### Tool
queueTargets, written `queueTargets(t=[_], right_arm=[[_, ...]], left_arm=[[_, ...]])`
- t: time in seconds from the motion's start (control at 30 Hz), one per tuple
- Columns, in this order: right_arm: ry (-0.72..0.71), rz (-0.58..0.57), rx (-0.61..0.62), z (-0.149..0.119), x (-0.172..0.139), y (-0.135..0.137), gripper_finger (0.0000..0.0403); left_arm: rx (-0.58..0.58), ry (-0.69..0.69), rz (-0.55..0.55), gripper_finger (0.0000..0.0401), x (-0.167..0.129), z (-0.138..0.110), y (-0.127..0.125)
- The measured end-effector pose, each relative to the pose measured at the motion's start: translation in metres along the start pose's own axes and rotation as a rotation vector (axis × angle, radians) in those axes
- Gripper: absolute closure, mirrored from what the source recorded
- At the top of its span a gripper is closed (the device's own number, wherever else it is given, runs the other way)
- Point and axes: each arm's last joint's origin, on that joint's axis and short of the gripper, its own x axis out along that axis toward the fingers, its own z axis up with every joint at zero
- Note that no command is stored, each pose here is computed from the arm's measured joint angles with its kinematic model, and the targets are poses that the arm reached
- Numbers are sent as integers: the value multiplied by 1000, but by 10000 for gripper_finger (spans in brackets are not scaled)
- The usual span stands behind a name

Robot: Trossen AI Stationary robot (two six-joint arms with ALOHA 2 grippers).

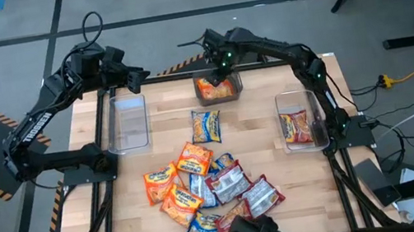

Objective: Sort Maruchan noodles
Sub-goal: Put the red noodle pack into the right transparent bin

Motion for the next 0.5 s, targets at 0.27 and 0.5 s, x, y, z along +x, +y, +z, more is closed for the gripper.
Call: queueTargets(t=[0.27, 0.5], right_arm=[[79, 69, -155, -33, -83, 53, 269], [76, -19, -198, -114, -120, 96, 269]], left_arm=[[29, 38, -213, 222, -9, -2, -8], [71, -46, -285, 222, -35, -3, -16]])
